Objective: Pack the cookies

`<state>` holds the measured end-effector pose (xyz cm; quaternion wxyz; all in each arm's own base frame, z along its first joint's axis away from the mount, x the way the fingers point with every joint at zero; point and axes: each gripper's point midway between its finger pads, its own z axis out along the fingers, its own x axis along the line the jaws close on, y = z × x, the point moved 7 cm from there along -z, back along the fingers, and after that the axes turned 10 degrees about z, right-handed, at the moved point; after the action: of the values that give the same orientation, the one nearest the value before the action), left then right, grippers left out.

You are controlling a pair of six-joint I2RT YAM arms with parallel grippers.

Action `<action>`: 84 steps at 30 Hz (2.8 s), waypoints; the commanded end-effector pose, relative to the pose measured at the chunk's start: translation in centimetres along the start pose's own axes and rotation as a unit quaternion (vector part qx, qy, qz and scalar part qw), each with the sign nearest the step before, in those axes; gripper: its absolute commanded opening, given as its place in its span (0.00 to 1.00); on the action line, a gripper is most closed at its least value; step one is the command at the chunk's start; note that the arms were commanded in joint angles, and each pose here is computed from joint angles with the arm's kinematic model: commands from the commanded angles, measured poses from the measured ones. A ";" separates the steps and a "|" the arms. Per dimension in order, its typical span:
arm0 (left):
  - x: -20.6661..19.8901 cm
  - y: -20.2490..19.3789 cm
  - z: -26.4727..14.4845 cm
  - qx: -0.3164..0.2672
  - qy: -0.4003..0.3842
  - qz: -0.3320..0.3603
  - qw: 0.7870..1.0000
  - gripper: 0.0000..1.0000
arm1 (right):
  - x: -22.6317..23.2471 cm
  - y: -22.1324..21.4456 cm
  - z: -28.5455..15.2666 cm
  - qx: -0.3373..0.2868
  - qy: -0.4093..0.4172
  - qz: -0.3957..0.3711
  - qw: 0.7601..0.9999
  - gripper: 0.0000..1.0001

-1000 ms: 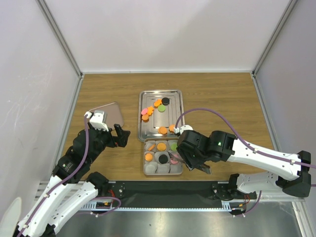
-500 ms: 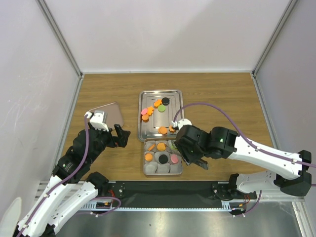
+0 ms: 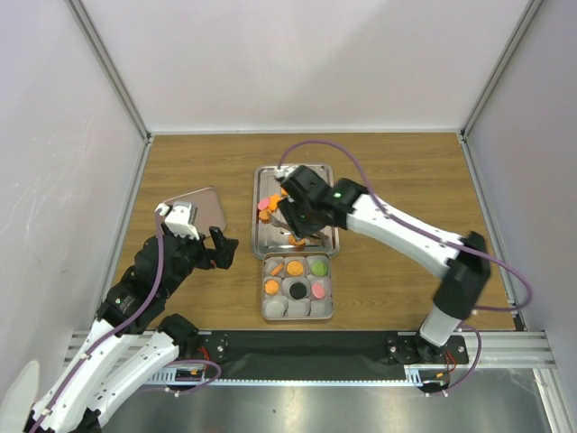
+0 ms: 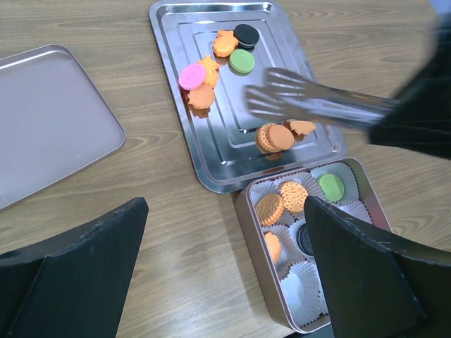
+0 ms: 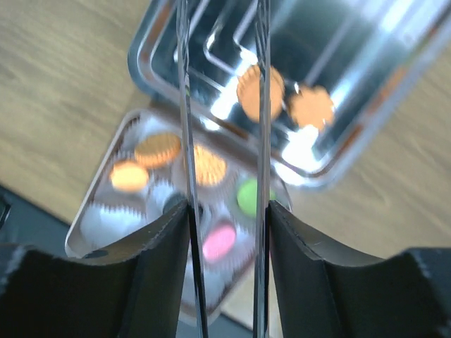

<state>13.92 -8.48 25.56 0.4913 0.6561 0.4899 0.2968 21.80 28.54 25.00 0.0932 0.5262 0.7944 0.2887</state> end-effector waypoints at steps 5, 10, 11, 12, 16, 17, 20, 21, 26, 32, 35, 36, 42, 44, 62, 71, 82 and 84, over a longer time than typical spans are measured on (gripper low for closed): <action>-0.1 0.3 0.2 -0.004 0.005 -0.005 1.000 1.00 | 2.1 3.4 5.2 -0.010 -0.001 -0.035 0.999 0.54; -0.1 0.1 0.3 0.000 0.005 -0.004 1.000 1.00 | 2.5 4.0 6.9 -0.006 -0.009 -0.036 0.999 0.54; -0.1 0.2 0.3 0.000 0.005 -0.004 1.000 1.00 | 2.5 4.1 7.1 -0.006 -0.012 -0.037 0.999 0.54; -0.1 0.2 0.3 -0.001 0.004 -0.004 1.000 1.00 | 2.4 4.1 7.4 -0.005 -0.017 -0.038 0.999 0.54; -0.1 0.2 0.3 -0.001 0.005 -0.004 1.000 1.00 | 2.4 4.1 8.2 0.000 -0.025 -0.040 0.999 0.54; -0.1 0.2 0.3 -0.001 0.005 -0.004 1.000 1.00 | 2.3 4.1 8.4 -0.001 -0.030 -0.039 0.999 0.54; -0.1 0.2 0.3 0.000 0.005 -0.004 1.000 1.00 | 2.2 4.1 8.8 0.002 -0.036 -0.041 0.998 0.54; -0.1 0.2 0.3 0.000 0.005 -0.004 1.000 1.00 | 2.2 4.2 8.9 0.001 -0.038 -0.041 0.998 0.54; -0.2 0.1 0.4 0.001 0.005 -0.003 1.000 1.00 | 2.2 4.2 9.4 0.004 -0.038 -0.042 0.998 0.54; -0.1 0.2 0.3 0.000 0.006 -0.004 1.000 1.00 | 2.3 4.3 10.1 0.007 -0.041 -0.045 0.998 0.53; -0.1 0.2 0.3 0.000 0.005 -0.004 1.000 1.00 | 2.5 4.5 10.2 0.005 -0.042 -0.046 0.998 0.53; -0.1 0.2 0.3 -0.001 0.005 -0.004 1.000 1.00 | 2.5 4.5 10.4 0.006 -0.044 -0.046 0.998 0.53; -0.1 0.2 0.2 -0.002 0.006 -0.004 1.000 1.00 | 2.5 4.5 10.6 0.006 -0.045 -0.045 0.998 0.47; -0.1 0.2 0.2 -0.003 0.004 -0.005 1.000 1.00 | 2.5 4.5 10.6 0.007 -0.044 -0.046 0.998 0.46; -0.2 0.3 0.1 -0.006 0.002 -0.005 1.000 1.00 | 2.1 4.8 7.9 -0.003 -0.044 -0.045 0.998 0.37; -0.1 0.3 0.1 -0.006 0.003 -0.005 1.000 1.00 | 2.1 4.6 7.8 -0.003 -0.041 -0.042 0.998 0.33; -0.1 0.3 0.1 -0.006 0.003 -0.005 1.000 1.00 | 1.9 5.2 3.7 -0.040 -0.020 -0.027 0.999 0.27; -0.1 0.3 0.1 -0.006 0.003 -0.005 1.000 1.00 | 1.8 5.1 3.0 -0.042 -0.011 -0.027 0.999 0.27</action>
<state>14.04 -8.50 25.31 0.4827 0.6595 0.4930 0.2983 26.87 33.39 22.24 0.1299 0.5053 0.8108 0.2651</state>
